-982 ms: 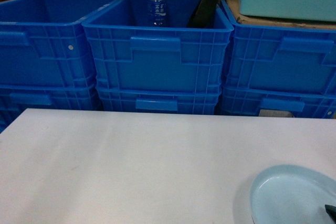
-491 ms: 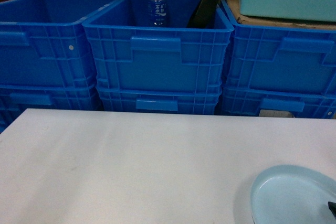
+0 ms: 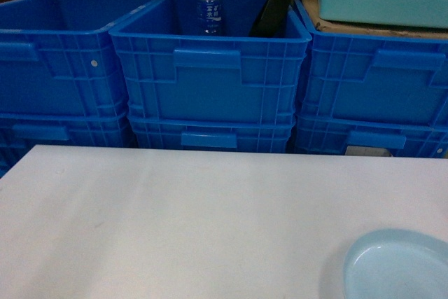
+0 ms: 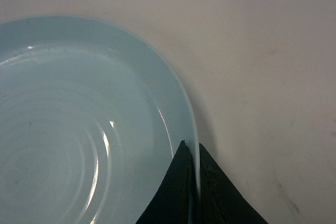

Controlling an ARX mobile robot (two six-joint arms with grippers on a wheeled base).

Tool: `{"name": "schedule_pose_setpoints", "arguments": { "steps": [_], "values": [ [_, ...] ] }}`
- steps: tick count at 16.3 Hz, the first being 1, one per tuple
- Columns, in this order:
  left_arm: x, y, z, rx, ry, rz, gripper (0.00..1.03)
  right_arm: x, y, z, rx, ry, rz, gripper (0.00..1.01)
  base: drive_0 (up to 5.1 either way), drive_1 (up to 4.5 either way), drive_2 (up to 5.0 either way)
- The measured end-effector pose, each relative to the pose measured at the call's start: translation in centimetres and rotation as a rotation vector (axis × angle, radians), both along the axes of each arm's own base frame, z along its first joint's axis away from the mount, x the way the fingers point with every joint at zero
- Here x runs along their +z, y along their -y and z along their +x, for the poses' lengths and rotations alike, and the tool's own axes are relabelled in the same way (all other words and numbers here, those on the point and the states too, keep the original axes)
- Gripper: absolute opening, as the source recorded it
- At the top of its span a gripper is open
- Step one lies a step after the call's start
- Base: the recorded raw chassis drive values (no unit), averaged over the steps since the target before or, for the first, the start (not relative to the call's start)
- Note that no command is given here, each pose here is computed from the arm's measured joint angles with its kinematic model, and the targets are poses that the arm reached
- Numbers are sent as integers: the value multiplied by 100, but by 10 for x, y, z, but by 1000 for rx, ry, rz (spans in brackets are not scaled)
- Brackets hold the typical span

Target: Place blue tray on left shelf second layer neatly

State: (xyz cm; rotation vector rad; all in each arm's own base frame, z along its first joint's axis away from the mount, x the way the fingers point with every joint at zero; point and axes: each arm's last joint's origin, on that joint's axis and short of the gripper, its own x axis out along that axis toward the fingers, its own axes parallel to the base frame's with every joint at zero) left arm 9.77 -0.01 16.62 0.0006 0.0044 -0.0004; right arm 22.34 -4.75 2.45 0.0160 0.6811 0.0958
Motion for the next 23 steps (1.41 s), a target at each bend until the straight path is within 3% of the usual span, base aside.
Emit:
{"name": "schedule_pose_setpoints", "arguments": {
  "steps": [2,6,8,14,19,23],
  "values": [
    [0,0,0,0,0,0,98,17,-4,0,6,18,14,2,0,0,0],
    [0,0,0,0,0,0,98,87,-21,6,58,271,-21,2,0,0,0],
    [0,0,0,0,0,0,98,108,-23,1,53,346,-31,2,0,0,0],
    [0,0,0,0,0,0,98,135,-26,-8,48,430,-17,2,0,0,0],
    [0,0,0,0,0,0,98,188,-36,-36,63,700,26,2,0,0,0],
    [0,0,0,0,0,0,98,193,-42,-72,65,711,64,2,0,0,0]
  ]
}}
